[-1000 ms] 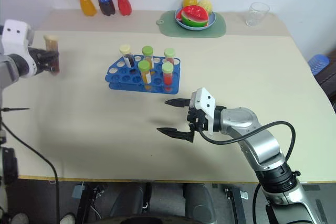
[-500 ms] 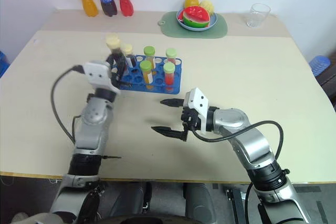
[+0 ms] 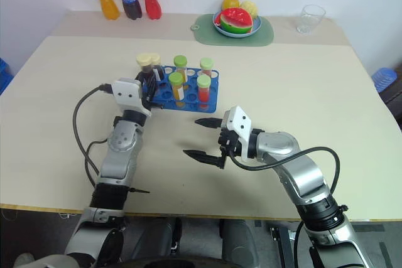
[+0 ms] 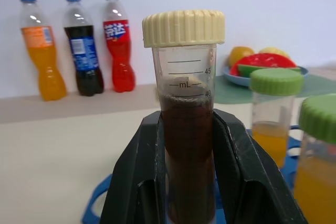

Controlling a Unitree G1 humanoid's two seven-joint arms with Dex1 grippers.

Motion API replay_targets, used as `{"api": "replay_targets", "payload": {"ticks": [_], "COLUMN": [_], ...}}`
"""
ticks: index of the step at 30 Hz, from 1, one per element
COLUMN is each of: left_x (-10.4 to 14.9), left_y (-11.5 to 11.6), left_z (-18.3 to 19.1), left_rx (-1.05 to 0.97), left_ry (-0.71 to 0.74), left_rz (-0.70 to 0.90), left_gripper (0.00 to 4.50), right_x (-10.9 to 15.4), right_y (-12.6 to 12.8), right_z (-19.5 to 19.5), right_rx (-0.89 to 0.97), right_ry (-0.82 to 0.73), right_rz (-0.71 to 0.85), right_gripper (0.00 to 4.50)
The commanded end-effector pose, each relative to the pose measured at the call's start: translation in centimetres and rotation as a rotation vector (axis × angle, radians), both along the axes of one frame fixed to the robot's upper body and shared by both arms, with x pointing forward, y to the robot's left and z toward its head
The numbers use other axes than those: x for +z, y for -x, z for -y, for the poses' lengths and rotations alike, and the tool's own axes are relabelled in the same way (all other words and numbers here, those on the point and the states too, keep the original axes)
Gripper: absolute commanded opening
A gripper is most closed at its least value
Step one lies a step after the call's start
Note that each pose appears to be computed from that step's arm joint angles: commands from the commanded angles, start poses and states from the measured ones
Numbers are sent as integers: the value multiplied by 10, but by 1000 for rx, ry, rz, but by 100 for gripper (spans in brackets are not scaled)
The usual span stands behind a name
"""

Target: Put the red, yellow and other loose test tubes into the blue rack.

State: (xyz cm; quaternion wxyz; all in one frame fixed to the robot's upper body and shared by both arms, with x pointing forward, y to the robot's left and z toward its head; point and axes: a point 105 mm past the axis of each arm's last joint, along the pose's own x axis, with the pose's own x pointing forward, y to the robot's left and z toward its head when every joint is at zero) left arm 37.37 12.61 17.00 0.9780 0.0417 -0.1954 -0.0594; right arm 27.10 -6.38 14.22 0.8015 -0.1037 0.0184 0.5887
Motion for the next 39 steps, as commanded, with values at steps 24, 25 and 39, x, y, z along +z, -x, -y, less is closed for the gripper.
{"api": "replay_targets", "payload": {"ticks": [24, 25, 39], "left_x": [-8, -7, -10], "left_y": [3, 3, 5], "left_z": [-5, -5, 3], "left_rx": [74, 73, 58], "left_ry": [-55, -51, -33], "left_rz": [-43, -42, -53], "left_gripper": [68, 68, 68], "right_x": [9, 8, 7], "right_y": [2, 2, 3], "right_z": [-3, -3, -2], "right_rx": [16, 17, 25], "right_ry": [-31, -31, -27], "right_rz": [44, 44, 45], "right_gripper": [450, 450, 450]}}
